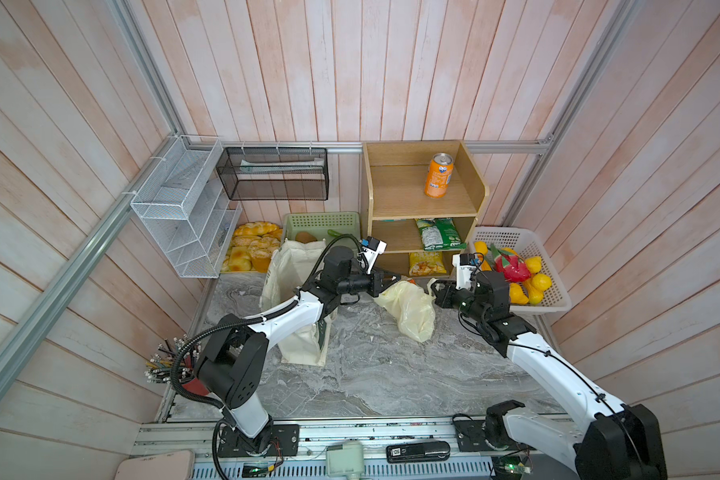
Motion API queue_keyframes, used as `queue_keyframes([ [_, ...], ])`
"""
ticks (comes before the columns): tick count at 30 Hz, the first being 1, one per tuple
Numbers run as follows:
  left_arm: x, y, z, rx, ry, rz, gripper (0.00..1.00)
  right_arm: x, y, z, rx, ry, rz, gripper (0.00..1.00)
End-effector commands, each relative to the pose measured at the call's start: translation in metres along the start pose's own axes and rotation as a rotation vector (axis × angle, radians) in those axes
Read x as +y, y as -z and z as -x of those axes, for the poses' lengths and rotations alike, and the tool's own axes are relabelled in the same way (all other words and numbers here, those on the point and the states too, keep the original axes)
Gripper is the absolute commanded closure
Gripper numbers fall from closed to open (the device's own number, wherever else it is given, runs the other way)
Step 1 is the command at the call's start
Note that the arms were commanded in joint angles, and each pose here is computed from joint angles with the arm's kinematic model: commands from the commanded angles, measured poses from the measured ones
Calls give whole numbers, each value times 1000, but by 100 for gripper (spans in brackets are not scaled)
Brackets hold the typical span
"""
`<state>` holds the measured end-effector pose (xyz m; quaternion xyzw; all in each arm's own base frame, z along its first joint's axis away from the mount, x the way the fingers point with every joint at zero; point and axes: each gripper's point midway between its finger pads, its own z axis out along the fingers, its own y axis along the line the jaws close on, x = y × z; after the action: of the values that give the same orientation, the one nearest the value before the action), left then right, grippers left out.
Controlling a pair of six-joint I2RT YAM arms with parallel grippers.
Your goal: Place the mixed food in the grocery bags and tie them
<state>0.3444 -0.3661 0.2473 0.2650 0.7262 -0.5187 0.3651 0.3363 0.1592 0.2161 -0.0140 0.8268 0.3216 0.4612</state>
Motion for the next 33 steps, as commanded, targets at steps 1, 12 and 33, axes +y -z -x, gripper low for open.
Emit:
queue_keyframes([
  [1,6,0,0,-1,-26,31,100,-5,-5,0,-9,-2,-18,100],
  [12,25,25,16,-65,-52,218,80,-33,6,-19,-18,-37,-107,100],
  [33,23,58,20,-98,-124,328,50,-54,19,-41,20,-52,-157,100],
])
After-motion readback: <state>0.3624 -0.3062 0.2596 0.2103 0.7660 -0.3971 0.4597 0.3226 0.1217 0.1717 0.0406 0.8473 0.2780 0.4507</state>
